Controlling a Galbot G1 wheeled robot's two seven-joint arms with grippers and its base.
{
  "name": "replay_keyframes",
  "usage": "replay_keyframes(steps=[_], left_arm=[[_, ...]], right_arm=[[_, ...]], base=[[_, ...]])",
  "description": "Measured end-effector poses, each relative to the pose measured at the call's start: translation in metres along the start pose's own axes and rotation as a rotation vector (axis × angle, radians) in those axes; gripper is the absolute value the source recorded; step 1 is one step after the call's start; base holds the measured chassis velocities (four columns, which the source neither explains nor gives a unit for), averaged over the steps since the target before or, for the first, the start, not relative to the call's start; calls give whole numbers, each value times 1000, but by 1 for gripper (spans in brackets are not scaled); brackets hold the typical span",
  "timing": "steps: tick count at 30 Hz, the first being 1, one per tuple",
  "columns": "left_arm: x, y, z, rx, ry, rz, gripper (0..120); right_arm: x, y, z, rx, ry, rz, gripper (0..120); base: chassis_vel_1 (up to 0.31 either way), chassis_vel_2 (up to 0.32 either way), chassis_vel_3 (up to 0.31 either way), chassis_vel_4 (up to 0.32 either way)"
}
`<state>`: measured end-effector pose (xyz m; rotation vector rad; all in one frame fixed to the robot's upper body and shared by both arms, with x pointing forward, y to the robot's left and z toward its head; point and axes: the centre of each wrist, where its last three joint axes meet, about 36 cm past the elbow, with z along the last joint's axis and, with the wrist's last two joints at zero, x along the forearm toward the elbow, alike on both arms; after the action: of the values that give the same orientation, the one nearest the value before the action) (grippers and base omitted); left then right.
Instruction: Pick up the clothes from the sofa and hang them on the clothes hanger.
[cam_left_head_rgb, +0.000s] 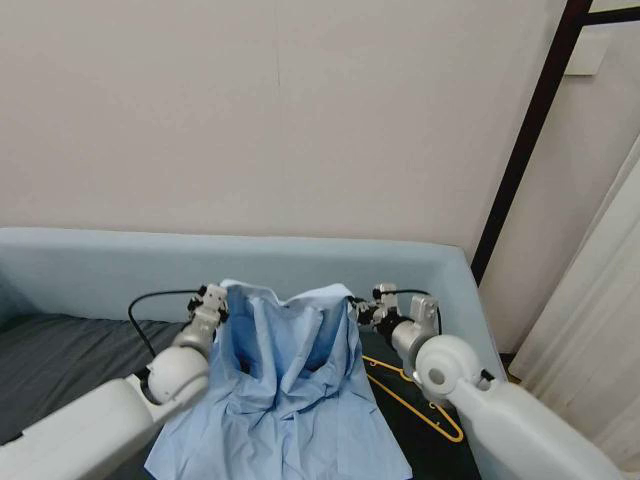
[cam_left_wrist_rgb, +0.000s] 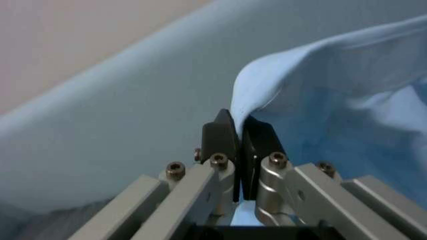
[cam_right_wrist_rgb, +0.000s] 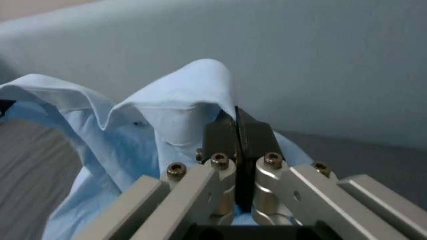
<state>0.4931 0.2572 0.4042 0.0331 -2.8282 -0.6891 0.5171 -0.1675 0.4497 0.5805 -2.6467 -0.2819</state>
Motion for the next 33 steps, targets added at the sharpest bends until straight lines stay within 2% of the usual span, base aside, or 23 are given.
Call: replay_keyframes(steps=[3,5,12,17,21,26,28,31,33], left_arm=[[-15,-24,23,23,30,3,0],[-26,-35,29,41,42,-4,0],[-46,-59,29,60,58,3,0],[-46,-77,27,75,60,28,0],[-44,-80,28,75,62,35,0],[-36,-82,33,70,67,40,0],[-35,-82,34,69,67,39,0],[-34,-82,35,71,66,38,0],[-33,-83,35,71,64,38,0]], right_arm=[[-24,-12,28,9,41,19,0],[-38,-21,38,2,58,34,0],[-57,-48,59,8,96,71,0],[-64,-57,67,15,99,91,0],[-65,-57,69,18,100,91,0],[-53,-55,73,49,93,82,20],[-50,-56,72,56,86,82,24],[-33,-65,65,81,51,96,39],[-26,-70,62,82,40,102,42]], base=[[0,0,0,0],[0,0,0,0],[0,0,0,0],[0,0,0,0],[0,0,0,0],[0,0,0,0],[0,0,0,0],[0,0,0,0],[0,0,0,0]])
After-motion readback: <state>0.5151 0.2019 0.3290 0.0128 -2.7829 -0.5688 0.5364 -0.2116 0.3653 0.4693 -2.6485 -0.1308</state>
